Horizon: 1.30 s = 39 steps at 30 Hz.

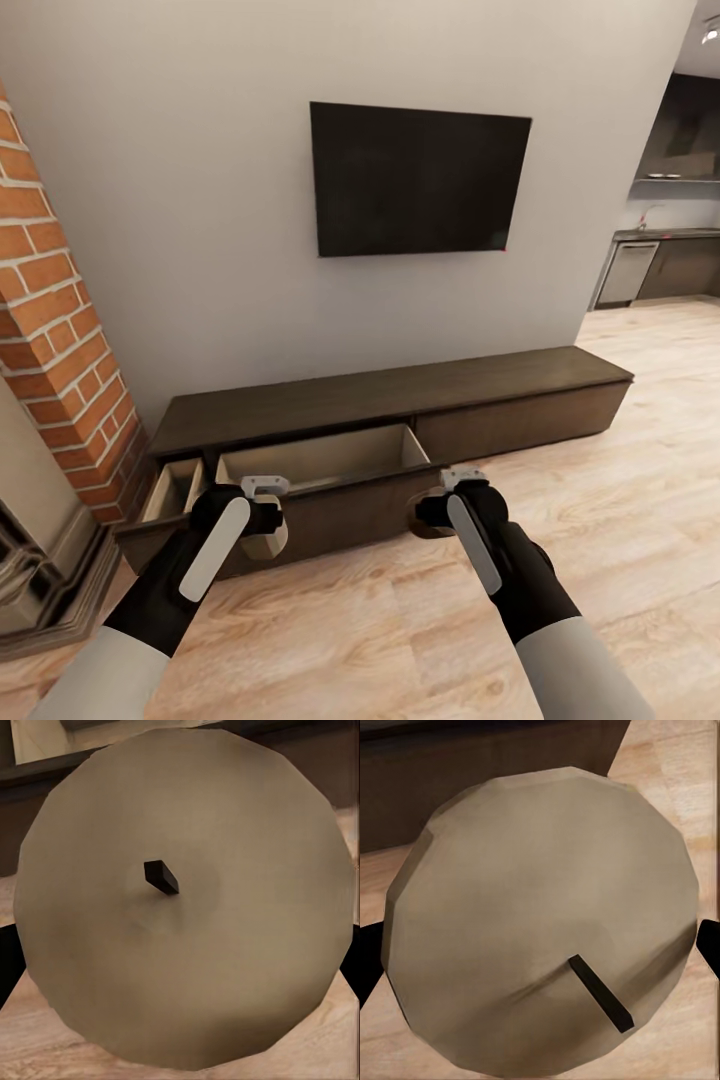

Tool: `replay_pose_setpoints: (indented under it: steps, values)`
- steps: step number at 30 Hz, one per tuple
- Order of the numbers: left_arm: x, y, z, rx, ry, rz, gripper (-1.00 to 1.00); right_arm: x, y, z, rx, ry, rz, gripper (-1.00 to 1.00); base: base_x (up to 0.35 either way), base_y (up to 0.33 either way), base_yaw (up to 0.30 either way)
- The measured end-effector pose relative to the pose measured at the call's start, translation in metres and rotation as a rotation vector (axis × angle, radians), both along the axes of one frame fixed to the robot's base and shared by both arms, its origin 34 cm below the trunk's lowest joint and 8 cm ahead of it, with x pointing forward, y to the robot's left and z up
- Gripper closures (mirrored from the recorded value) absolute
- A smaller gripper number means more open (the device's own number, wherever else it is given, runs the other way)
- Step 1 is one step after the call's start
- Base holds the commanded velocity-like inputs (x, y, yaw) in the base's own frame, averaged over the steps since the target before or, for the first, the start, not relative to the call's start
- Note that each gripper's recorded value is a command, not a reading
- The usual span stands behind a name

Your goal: Place each of the two pumpkins and all three candles from the living room inside a cabinet in the living room (use any cabinet), then make sure every cabinet is closed, and position the cauldron so it is next to a table in the living room.

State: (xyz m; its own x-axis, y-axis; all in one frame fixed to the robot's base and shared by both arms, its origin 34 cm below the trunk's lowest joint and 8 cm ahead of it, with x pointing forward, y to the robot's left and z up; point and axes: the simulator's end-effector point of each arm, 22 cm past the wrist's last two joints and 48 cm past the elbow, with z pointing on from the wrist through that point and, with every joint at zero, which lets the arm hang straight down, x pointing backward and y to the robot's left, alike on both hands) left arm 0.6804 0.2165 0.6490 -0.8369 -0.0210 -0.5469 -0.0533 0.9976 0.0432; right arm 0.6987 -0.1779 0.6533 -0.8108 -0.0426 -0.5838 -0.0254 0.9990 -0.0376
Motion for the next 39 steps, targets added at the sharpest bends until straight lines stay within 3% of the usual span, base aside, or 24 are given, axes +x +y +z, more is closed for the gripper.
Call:
replay_pose_setpoints:
  steps: [8, 27, 39]
  values:
    - [0.000, 0.001, 0.002, -0.001, -0.004, 0.001, 1.00, 0.000, 0.003, 0.002, 0.000, -0.003, 0.006, 1.00, 0.227, -0.058, 0.070]
    - [0.001, 0.000, 0.010, 0.001, -0.019, -0.001, 1.00, 0.000, 0.003, 0.009, 0.001, -0.015, 0.006, 1.00, 0.081, 0.035, 0.256]
    - [0.001, 0.000, 0.013, 0.001, -0.025, 0.000, 1.00, 0.000, 0.003, 0.011, 0.001, -0.020, 0.009, 1.00, 0.217, -0.017, -0.032]
